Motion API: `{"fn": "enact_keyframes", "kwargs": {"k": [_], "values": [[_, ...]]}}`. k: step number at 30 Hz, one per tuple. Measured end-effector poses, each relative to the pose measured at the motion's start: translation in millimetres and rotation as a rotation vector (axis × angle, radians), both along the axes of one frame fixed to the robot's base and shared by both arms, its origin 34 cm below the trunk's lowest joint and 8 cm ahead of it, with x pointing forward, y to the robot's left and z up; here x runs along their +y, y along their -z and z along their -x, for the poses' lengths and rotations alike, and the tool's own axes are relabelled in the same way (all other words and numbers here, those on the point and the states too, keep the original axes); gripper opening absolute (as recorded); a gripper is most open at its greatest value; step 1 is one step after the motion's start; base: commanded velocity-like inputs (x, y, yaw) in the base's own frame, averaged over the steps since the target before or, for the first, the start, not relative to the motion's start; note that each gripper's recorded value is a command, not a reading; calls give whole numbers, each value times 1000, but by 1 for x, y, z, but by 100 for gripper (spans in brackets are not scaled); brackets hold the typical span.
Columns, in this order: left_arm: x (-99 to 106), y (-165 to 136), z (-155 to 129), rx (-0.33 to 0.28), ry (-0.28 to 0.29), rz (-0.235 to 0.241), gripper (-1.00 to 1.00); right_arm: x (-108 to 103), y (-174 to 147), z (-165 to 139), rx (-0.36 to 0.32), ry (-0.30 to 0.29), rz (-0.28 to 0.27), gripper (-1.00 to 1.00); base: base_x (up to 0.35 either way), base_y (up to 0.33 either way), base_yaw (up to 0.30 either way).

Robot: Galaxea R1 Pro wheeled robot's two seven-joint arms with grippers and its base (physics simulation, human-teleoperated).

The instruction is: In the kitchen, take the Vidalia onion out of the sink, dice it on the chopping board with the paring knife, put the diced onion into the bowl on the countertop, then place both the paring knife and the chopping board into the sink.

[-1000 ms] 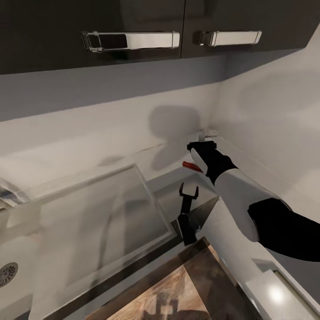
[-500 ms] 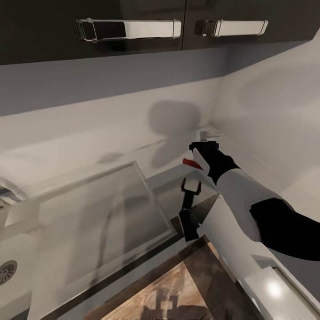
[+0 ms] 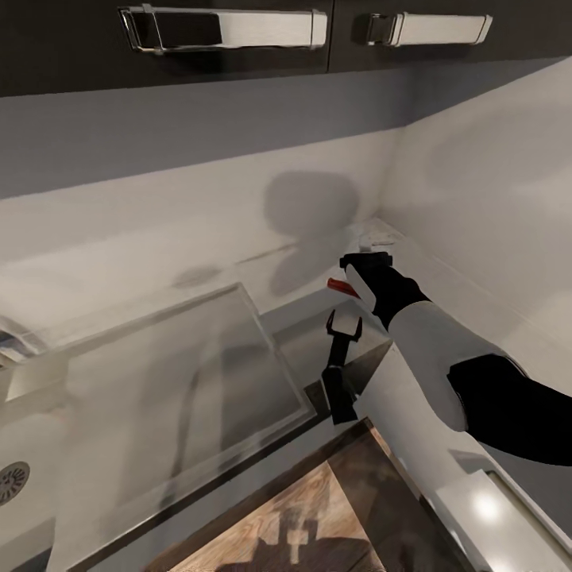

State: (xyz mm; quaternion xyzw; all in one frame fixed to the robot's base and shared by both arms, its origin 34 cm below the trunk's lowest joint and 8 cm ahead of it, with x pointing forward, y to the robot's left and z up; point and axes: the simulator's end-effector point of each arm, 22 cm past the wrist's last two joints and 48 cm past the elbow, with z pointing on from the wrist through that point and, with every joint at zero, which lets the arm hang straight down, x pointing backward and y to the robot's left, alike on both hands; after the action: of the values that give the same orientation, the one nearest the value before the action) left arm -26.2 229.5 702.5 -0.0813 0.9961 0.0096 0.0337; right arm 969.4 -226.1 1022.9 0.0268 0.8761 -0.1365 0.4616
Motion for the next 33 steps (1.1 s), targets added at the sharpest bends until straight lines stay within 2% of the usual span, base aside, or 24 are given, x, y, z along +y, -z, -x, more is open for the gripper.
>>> {"fn": "enact_keyframes", "kwargs": {"k": [26, 33], "values": [[0, -6, 12, 42, 1, 0, 100, 2, 35, 0, 40, -2, -3, 100, 23, 0, 0], [0, -8, 16, 53, 1, 0, 100, 2, 45, 0, 51, -2, -3, 100, 137, 0, 0]]}}
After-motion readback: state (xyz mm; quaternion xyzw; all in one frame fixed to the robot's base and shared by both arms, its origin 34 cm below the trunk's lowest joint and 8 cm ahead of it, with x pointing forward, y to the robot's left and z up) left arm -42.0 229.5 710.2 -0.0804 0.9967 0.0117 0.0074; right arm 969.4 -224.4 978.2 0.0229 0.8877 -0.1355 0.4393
